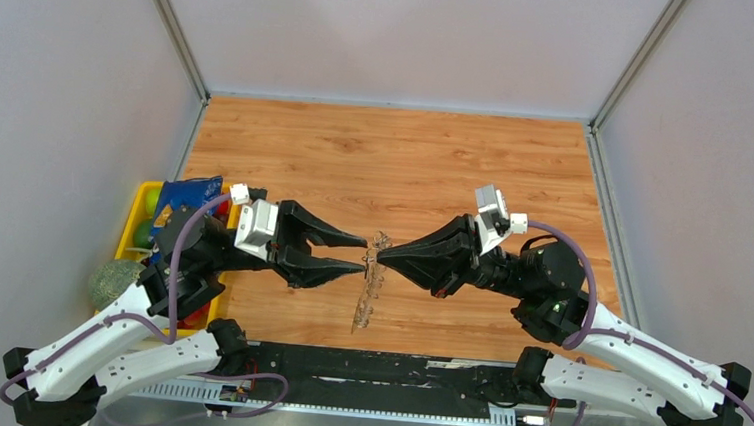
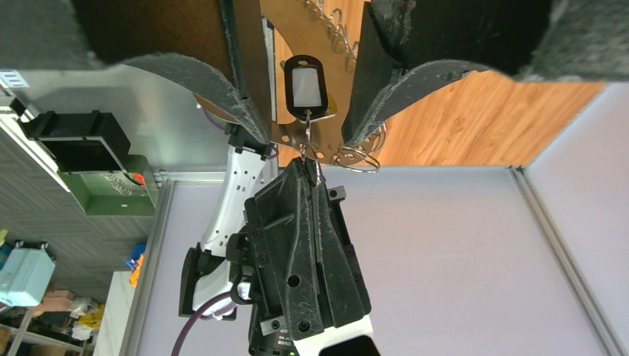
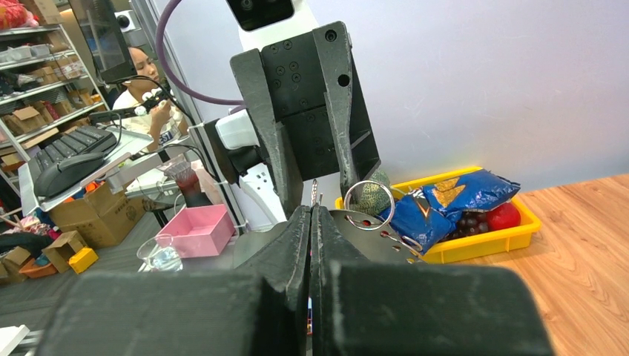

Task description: Put the keys on the keyring

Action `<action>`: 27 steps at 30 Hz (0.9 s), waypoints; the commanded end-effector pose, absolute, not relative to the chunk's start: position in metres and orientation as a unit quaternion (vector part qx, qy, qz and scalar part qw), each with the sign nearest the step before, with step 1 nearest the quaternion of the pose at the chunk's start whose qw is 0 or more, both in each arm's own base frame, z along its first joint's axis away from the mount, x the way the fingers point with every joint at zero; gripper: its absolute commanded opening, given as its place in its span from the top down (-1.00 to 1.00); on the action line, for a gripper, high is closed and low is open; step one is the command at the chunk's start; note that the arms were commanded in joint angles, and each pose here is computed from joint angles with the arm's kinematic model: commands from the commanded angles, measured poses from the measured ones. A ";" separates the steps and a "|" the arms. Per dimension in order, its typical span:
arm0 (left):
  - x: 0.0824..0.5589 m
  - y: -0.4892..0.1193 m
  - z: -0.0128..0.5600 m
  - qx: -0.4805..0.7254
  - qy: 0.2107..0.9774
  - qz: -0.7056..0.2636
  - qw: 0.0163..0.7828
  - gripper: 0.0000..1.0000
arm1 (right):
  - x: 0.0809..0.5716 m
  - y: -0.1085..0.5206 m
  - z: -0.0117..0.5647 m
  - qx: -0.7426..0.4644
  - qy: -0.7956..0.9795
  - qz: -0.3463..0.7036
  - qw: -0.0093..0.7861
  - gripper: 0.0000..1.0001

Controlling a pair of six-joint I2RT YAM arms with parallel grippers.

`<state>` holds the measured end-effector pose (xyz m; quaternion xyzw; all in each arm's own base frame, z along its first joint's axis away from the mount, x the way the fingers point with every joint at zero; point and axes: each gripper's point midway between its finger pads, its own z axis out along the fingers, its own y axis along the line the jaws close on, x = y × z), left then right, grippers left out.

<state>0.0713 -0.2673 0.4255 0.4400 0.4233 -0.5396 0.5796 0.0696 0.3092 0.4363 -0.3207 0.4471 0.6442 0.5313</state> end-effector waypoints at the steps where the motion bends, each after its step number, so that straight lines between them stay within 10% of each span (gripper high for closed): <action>1: 0.061 -0.264 0.447 0.441 0.391 -0.557 0.585 0.15 | 0.061 0.301 0.466 -0.319 0.398 0.655 0.557 1.00; 19: 0.058 -0.271 0.442 0.453 0.392 -0.567 0.565 0.52 | 0.061 0.301 0.468 -0.318 0.398 0.650 0.564 1.00; 27: 0.059 -0.271 0.442 0.455 0.396 -0.566 0.563 0.97 | 0.060 0.301 0.468 -0.319 0.398 0.650 0.564 1.00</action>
